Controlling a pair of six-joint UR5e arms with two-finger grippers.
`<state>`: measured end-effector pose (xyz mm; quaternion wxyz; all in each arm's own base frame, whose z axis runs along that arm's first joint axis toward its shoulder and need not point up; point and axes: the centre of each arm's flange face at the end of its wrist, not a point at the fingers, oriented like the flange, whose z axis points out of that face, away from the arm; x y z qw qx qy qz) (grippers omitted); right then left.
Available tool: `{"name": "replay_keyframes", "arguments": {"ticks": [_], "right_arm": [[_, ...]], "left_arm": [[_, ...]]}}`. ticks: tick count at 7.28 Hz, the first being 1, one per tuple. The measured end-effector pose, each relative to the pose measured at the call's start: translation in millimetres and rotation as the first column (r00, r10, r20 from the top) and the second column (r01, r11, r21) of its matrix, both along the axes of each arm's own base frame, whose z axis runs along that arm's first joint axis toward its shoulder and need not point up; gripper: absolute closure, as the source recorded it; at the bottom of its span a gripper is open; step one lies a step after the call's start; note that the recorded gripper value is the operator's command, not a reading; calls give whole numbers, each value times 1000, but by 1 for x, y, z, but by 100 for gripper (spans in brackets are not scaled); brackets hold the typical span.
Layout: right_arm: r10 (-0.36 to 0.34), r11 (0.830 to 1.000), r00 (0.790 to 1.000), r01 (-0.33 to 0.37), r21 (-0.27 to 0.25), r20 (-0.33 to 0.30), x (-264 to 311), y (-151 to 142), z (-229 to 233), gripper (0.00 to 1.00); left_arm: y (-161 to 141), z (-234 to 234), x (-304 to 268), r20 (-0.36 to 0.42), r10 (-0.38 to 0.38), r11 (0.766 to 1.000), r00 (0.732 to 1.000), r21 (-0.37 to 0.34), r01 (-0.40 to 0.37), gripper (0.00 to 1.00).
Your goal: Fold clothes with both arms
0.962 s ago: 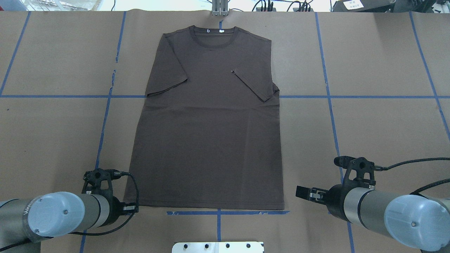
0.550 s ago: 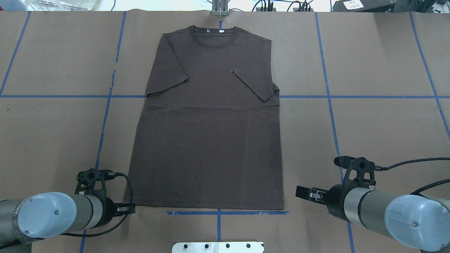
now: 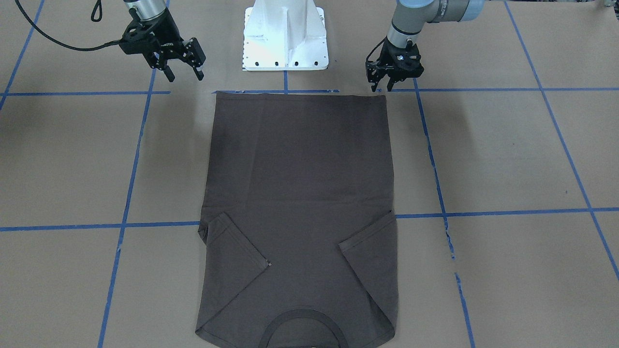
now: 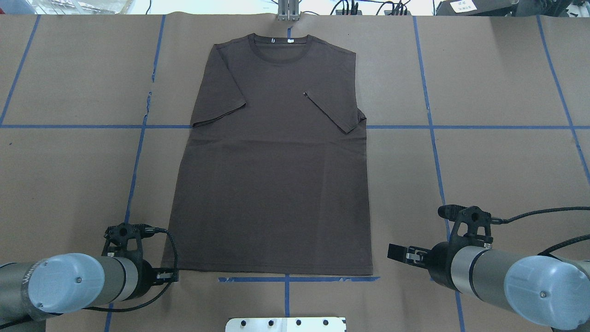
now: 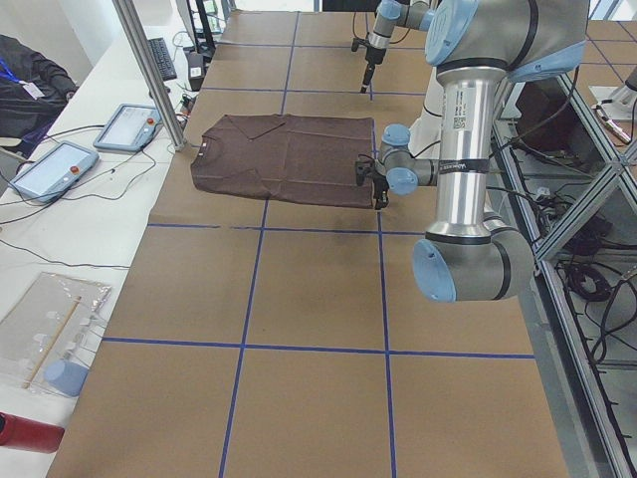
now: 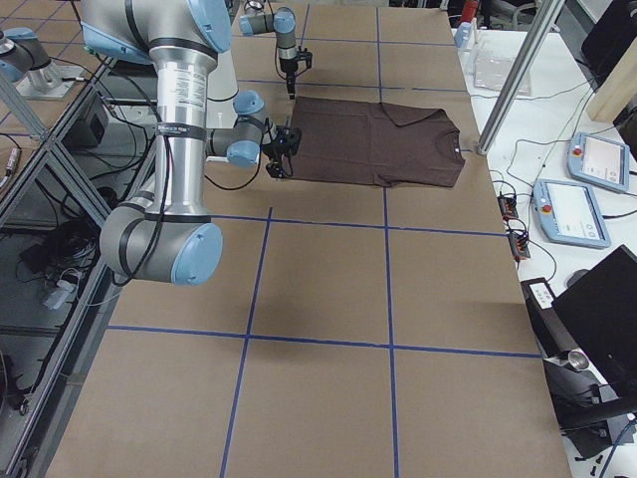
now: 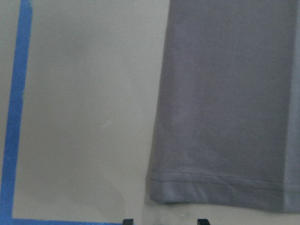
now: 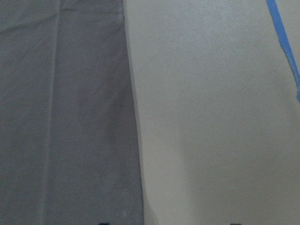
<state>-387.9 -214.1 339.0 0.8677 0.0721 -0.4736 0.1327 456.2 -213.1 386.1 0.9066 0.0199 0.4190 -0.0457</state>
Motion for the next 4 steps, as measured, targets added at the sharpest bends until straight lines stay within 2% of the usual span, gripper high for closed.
{"name": "replay_keyframes", "arguments": {"ticks": [4], "right_arm": [[1,1000,1000,-1,0,2,1,0,-1,10]], "left_arm": [[-5,1,0,2,-4,1000,1000,13,4,47]]}}
